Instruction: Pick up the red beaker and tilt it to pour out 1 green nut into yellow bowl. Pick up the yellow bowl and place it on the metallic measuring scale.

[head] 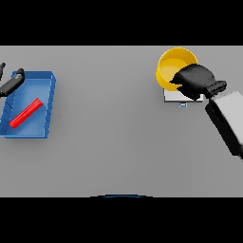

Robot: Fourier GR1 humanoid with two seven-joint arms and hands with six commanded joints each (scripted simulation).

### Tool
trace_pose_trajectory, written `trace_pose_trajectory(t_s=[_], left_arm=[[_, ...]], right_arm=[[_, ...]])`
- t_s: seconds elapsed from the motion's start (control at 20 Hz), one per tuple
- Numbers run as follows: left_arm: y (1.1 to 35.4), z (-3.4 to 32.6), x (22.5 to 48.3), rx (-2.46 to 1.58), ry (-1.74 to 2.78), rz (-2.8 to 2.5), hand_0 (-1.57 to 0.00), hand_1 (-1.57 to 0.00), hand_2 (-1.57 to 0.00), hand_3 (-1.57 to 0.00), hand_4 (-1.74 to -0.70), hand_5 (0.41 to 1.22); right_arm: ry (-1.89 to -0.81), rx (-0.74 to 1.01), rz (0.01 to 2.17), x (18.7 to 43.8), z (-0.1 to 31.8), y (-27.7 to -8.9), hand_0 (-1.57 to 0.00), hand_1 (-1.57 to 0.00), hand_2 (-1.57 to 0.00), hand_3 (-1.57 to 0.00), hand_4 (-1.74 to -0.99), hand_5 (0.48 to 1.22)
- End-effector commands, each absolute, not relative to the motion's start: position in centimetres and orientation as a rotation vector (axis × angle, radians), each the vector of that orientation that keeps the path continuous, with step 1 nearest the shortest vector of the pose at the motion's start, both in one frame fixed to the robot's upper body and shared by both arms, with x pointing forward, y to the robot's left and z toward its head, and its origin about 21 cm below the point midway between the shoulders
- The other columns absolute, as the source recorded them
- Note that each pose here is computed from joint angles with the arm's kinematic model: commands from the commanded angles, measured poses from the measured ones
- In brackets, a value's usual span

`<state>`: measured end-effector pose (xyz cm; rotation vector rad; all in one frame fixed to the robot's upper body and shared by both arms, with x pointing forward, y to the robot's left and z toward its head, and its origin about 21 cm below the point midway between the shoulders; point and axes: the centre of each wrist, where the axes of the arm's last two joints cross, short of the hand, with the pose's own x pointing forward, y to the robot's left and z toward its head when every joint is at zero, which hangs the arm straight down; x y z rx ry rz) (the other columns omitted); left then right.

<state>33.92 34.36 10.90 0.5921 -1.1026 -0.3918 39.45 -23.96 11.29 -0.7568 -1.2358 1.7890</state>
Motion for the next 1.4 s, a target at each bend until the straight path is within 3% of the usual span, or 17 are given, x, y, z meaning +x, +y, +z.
trace_pose_trajectory(t_s=[0.0,0.1,0.35,0.6,0.7,0.8,0.85,0.9,1.0,1.1,1.35], left_arm=[[34.2,10.7,33.8,0.593,-1.095,-0.402,0.0,0.0,0.0,0.0,-0.73,0.734],[34.1,10.8,33.6,0.595,-1.099,-0.407,0.0,0.0,0.0,0.0,-0.72,0.725],[34.6,10.8,33.6,0.6,-1.1,-0.403,0.0,0.0,0.0,0.0,-0.72,0.712],[34.4,10.9,33.6,0.594,-1.092,-0.396,0.0,0.0,0.0,0.0,-0.73,0.713],[34.3,10.7,33.7,0.594,-1.09,-0.405,0.0,0.0,0.0,0.0,-0.73,0.712],[34.5,10.8,33.8,0.595,-1.081,-0.404,0.0,0.0,0.0,0.0,-0.73,0.715],[34.4,10.7,33.7,0.591,-1.087,-0.403,0.0,0.0,0.0,0.0,-0.73,0.717],[34.4,10.5,33.9,0.593,-1.079,-0.4,0.0,0.0,0.0,0.0,-0.73,0.72],[34.3,10.6,33.9,0.587,-1.087,-0.399,0.0,0.0,0.0,0.0,-0.73,0.728],[34.4,10.7,34.2,0.585,-1.089,-0.4,0.0,0.0,0.0,0.0,-0.73,0.723],[34.2,10.3,34.2,0.581,-1.082,-0.406,0.0,0.0,0.0,0.0,-0.72,0.703]], right_arm=[[-1.221,-0.763,1.77,39.9,11.1,-24.1,-1.57,-1.57,-1.54,-1.15,-1.741,1.221],[-1.199,-0.773,1.743,40.5,10.5,-25.6,-1.57,-1.57,-1.5,-1.17,-1.741,1.221],[-1.153,-0.744,1.686,41.4,8.9,-27.1,-1.57,-1.57,-1.44,-1.32,-1.741,1.221],[-1.122,-0.699,1.63,42.0,7.7,-27.0,-1.53,-1.57,-1.38,-1.44,-1.741,1.221],[-1.102,-0.689,1.635,42.0,7.1,-26.9,-1.42,-1.57,-1.36,-1.49,-1.741,1.221],[-1.094,-0.669,1.636,41.9,7.1,-27.0,-1.4,-1.57,-1.39,-1.36,-1.741,1.221],[-1.095,-0.659,1.634,42.2,7.3,-27.1,-1.33,-1.46,-1.42,-1.2,-1.741,1.221],[-1.104,-0.651,1.631,42.1,7.4,-27.5,-1.13,-1.32,-1.33,-1.06,-1.701,1.221],[-1.091,-0.644,1.609,42.0,7.4,-27.6,-0.72,-0.98,-1.04,-0.83,-1.619,1.072],[-1.06,-0.644,1.608,42.0,7.5,-27.8,-0.46,-0.7,-0.8,-0.67,-1.563,0.971],[-1.05,-0.647,1.67,42.0,7.0,-27.7,-0.15,-0.24,-0.37,-0.45,-1.469,0.842]])
